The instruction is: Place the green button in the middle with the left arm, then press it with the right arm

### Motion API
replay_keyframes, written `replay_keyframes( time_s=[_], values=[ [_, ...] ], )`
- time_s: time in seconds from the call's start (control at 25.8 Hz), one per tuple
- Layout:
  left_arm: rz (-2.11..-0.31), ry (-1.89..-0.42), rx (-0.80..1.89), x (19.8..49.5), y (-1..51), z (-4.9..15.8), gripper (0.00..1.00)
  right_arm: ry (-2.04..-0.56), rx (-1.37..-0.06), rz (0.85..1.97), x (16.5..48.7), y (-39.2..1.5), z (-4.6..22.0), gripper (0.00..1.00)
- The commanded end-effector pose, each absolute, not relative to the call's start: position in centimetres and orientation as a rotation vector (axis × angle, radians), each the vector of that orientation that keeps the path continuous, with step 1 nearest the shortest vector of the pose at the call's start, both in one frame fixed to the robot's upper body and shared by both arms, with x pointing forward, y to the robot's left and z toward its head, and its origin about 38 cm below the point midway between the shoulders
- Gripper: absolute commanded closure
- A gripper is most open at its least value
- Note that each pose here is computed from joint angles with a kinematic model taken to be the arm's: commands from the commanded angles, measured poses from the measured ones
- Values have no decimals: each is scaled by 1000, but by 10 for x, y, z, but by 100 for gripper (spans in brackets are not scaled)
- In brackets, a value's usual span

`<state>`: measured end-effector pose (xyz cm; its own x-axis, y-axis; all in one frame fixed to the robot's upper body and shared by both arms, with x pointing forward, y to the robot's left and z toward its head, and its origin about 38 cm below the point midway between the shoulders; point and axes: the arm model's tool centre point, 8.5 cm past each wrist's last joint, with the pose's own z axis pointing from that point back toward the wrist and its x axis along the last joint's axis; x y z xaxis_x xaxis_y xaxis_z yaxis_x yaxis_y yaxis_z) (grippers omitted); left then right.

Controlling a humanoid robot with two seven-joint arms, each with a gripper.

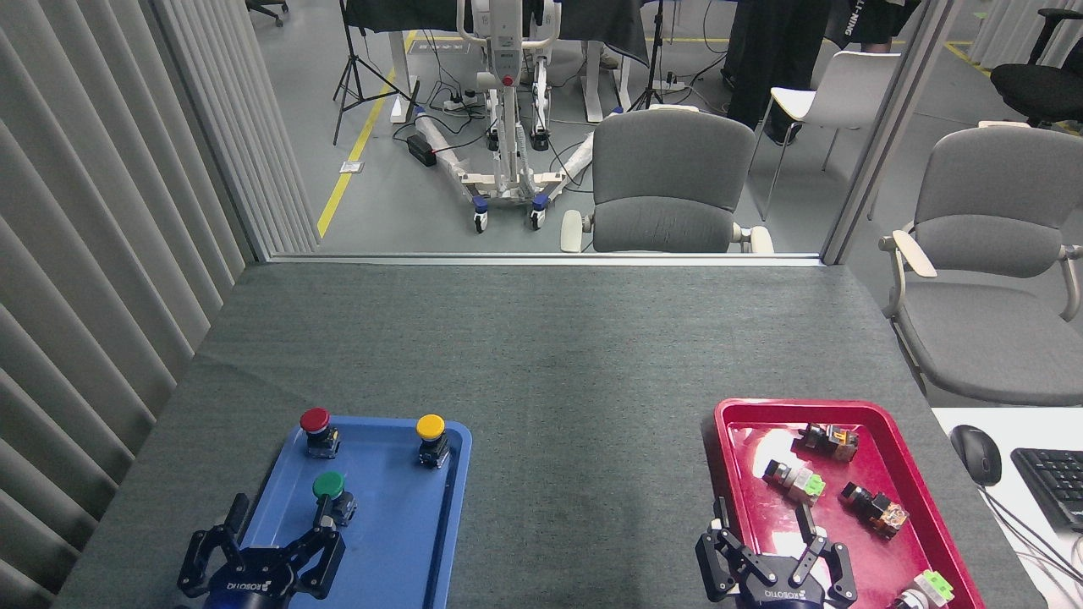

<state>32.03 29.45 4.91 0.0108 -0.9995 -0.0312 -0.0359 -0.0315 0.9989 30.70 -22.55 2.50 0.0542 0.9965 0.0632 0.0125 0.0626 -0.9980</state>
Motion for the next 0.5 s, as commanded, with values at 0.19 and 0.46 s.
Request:
replay_keyframes(
  time_s=[0.19,0.46],
  values=[
    [-1195,-1220,1263,320,298,54,0,-1226,-1195,1079,310,-217,33,1],
    [-1241,-1314,1233,320,289,60,0,-1239,-1208,1072,314,-213,41,1]
  ],
)
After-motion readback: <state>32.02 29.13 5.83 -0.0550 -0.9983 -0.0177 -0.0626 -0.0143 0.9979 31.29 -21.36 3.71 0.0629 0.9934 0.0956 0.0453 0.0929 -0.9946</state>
